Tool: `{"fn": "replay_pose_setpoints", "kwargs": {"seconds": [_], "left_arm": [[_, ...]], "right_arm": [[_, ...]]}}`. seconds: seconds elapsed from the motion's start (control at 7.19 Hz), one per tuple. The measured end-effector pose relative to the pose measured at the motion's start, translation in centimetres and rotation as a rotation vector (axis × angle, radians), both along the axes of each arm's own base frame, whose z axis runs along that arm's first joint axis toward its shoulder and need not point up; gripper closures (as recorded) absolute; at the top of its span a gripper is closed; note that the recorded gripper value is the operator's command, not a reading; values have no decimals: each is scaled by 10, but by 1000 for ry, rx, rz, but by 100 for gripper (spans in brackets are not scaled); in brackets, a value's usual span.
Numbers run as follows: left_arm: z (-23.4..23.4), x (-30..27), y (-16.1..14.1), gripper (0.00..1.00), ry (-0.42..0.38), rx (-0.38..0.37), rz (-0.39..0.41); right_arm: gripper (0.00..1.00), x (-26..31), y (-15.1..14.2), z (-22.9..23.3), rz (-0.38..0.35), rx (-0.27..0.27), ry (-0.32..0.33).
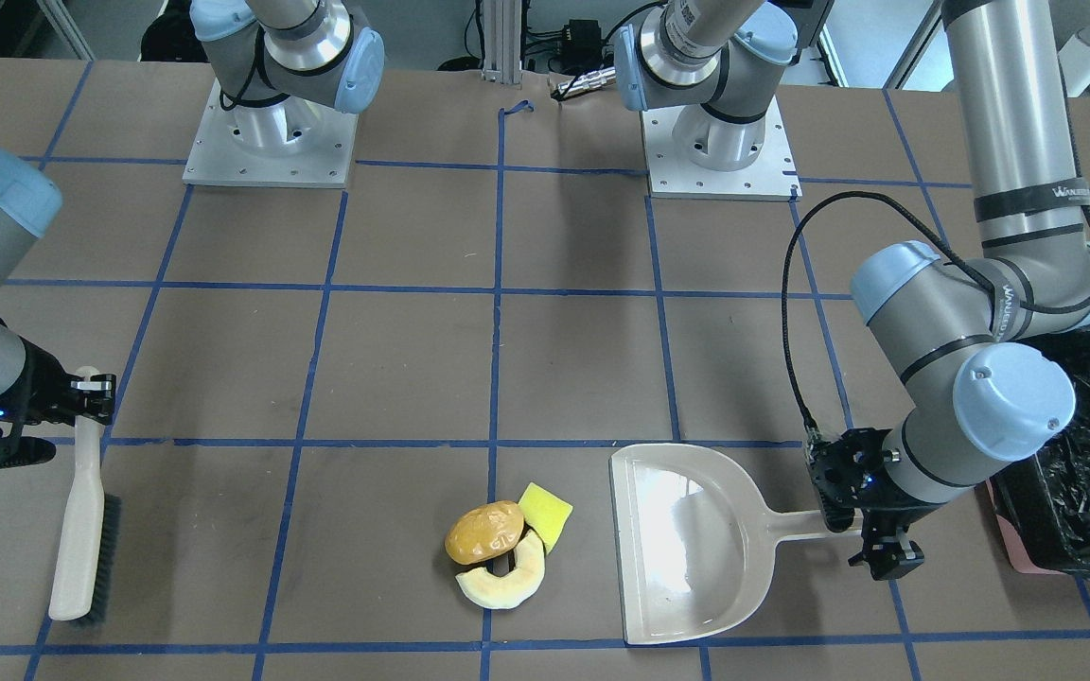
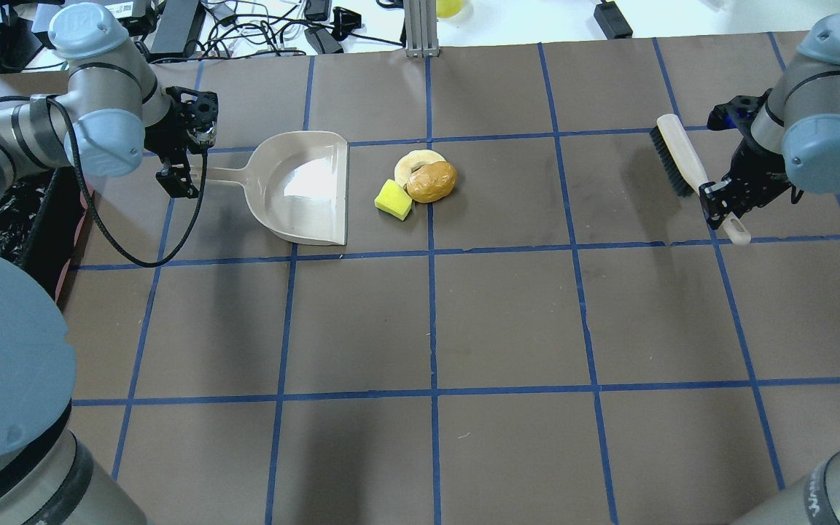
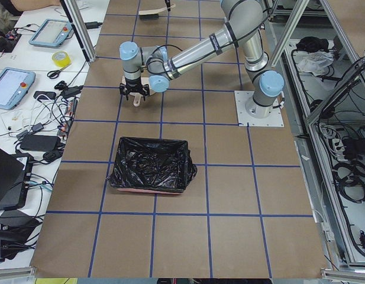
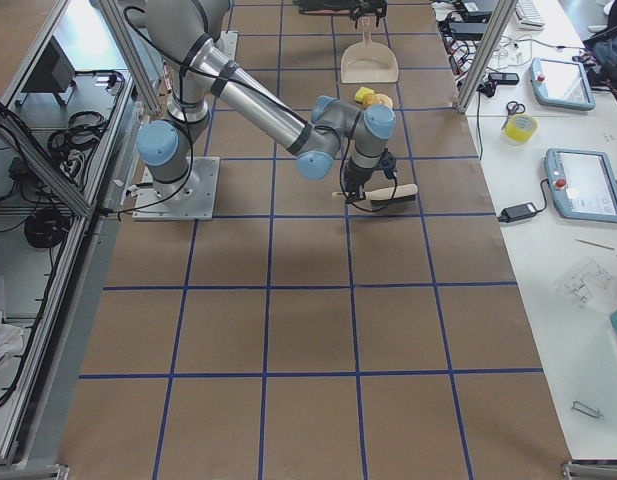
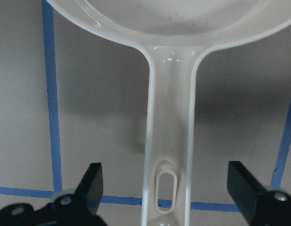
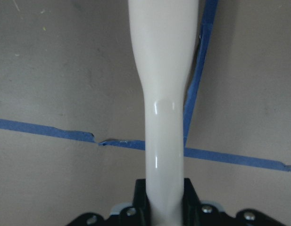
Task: Sweep and dump trash into bin
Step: 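Lift the brush with the right gripper and move it behind the roll and sponge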
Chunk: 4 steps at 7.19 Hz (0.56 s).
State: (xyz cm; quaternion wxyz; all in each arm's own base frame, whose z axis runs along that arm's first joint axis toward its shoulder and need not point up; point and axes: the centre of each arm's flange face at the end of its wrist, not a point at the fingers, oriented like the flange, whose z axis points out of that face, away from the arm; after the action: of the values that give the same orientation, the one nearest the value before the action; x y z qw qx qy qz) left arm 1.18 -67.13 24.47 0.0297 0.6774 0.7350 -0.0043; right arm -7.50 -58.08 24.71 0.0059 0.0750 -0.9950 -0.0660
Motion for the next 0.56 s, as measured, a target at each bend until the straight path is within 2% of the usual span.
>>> {"fn": "replay_pose_setpoints", "kwargs": {"seconds": [0.14, 0.42, 0.56], "left_arm": [[-1, -1, 0, 41, 1, 2, 4], [-2, -3, 0, 56, 1, 3, 0], [-3, -3, 0, 71, 2, 4, -4]], "right_arm": [[100, 22, -4, 6, -25, 4, 4], [100, 82, -11, 17, -80, 14, 18], [100, 121, -10, 19, -108, 15, 17]]}}
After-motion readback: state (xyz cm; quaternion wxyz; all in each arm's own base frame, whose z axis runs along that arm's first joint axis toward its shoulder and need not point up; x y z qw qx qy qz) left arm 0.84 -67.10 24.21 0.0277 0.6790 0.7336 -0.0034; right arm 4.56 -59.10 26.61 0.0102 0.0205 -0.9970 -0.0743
